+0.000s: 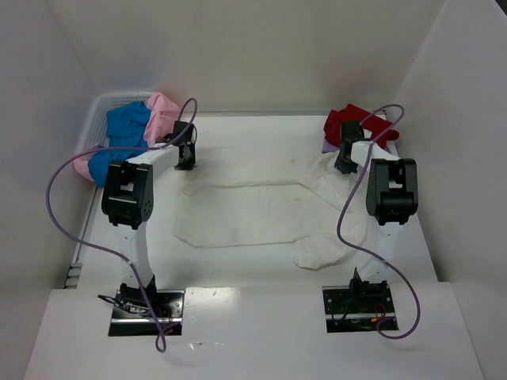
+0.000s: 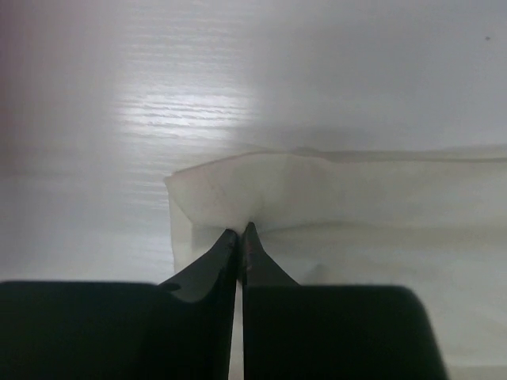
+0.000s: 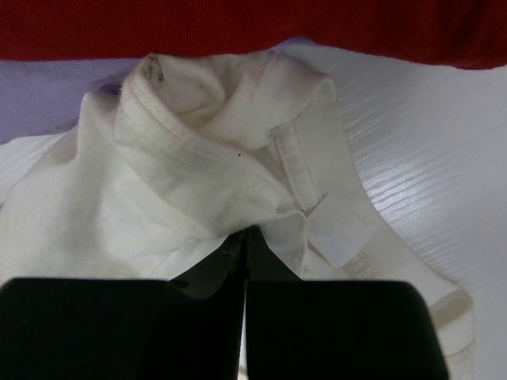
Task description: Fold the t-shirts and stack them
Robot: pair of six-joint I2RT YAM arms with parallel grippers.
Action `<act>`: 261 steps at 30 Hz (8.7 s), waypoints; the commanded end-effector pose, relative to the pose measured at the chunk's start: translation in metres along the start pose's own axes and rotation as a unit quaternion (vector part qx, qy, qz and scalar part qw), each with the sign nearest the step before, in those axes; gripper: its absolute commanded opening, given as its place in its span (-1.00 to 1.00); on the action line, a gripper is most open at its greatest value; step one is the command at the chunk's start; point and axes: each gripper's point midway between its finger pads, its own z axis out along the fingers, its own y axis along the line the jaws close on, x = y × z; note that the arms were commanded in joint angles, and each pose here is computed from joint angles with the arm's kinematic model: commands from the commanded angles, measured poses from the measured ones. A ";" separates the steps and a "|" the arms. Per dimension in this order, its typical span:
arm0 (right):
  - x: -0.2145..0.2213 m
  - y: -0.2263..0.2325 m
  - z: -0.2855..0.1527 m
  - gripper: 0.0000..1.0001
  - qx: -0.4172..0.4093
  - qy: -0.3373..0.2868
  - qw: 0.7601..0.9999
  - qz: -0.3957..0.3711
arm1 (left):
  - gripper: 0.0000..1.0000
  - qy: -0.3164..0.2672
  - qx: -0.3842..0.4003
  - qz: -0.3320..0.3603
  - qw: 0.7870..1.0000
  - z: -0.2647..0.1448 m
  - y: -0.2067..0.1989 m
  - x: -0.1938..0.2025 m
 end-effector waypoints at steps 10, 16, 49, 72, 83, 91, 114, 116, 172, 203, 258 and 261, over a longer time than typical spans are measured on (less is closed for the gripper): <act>0.013 -0.013 0.007 -1.00 0.018 0.011 1.000 -0.012 | -0.65 -0.029 -0.087 -0.050 0.995 0.008 0.065 -0.030; 0.013 -0.013 0.007 -1.00 0.018 0.011 1.000 -0.014 | -0.39 -0.025 -0.116 -0.040 0.992 0.007 0.081 -0.028; -0.002 0.003 -0.019 -1.00 -0.041 -0.010 0.999 -0.007 | 0.37 0.027 0.096 -0.029 0.995 -0.091 -0.022 0.051; -0.003 0.003 -0.020 -1.00 -0.043 -0.014 0.999 -0.006 | 0.14 0.045 -0.037 -0.022 0.998 -0.052 0.019 0.070; 0.001 0.001 -0.019 -1.00 -0.041 -0.010 0.999 -0.007 | -0.27 0.028 -0.053 -0.019 0.998 -0.044 0.023 0.060; -0.001 0.002 -0.019 -1.00 -0.043 -0.014 0.999 -0.006 | -0.68 0.021 -0.081 -0.017 0.996 -0.046 0.033 0.056; 0.002 0.000 -0.017 -1.00 -0.037 -0.012 0.999 -0.007 | -0.18 -0.008 0.023 -0.020 1.000 -0.060 -0.002 0.035; 0.002 0.000 -0.017 -1.00 -0.037 -0.012 0.999 -0.007 | -0.18 -0.007 0.028 -0.020 0.999 -0.060 -0.004 0.035; 0.002 0.000 -0.017 -1.00 -0.037 -0.012 0.999 -0.007 | -0.59 -0.002 0.012 -0.040 0.999 -0.043 -0.005 0.047; 0.009 -0.002 -0.013 -1.00 -0.034 -0.004 0.999 -0.009 | -0.85 0.033 -0.139 0.033 0.989 -0.066 0.060 0.058; 0.045 0.090 -0.065 -0.12 -0.256 0.021 0.964 -0.063 | 0.65 -0.042 0.274 0.002 0.961 -0.075 -0.095 -0.008; 0.041 0.092 -0.067 -0.48 -0.257 0.016 0.964 -0.063 | 0.65 -0.037 0.273 0.002 0.961 -0.075 -0.094 -0.006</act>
